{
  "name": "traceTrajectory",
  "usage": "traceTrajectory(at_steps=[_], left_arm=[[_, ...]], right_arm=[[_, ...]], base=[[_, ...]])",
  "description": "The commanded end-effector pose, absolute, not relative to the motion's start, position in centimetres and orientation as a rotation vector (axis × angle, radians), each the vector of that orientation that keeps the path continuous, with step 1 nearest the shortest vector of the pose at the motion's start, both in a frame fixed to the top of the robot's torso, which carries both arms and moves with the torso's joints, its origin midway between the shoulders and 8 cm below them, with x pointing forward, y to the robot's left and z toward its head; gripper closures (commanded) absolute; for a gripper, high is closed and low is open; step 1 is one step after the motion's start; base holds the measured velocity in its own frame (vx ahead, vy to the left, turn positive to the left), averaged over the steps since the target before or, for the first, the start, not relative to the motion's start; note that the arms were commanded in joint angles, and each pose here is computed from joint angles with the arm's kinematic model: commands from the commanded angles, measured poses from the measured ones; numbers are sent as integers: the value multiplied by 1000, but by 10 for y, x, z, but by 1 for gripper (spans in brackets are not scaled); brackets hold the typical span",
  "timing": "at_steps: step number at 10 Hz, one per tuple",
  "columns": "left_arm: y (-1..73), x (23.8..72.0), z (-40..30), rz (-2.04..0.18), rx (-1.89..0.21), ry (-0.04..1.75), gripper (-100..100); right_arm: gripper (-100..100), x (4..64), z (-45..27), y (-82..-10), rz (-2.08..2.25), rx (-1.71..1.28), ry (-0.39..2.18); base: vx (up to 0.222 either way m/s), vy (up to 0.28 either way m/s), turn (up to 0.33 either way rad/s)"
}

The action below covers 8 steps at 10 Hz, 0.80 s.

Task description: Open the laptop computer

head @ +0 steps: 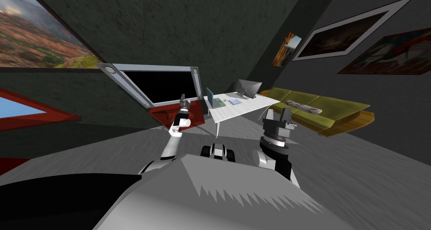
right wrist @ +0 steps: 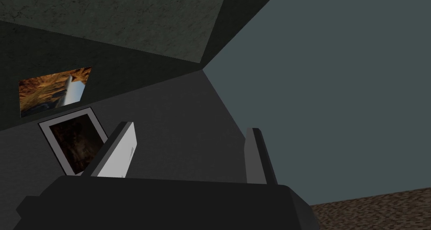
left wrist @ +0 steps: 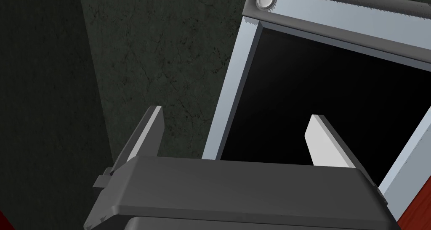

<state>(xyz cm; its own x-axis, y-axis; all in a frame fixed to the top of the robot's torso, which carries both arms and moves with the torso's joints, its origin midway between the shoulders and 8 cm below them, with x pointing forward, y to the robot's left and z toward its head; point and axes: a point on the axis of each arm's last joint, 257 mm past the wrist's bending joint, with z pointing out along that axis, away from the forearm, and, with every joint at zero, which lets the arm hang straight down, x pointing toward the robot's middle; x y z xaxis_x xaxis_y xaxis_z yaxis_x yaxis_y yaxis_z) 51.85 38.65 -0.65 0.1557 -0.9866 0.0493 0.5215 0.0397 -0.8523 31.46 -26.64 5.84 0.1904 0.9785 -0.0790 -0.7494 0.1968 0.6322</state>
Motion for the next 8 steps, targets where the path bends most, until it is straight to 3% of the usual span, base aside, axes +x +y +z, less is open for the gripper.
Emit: traceTrajectory(at_steps=[1,8], left_arm=[[404,537,-9,-1304,-925,662,-100],[441,583,-15,-1310,-1068,610,-100]], right_arm=[[0,315,58,-266,1293,519,534],[0,315,58,-266,1293,519,534]], base=[[14,-61,23],[20,-77,24]])
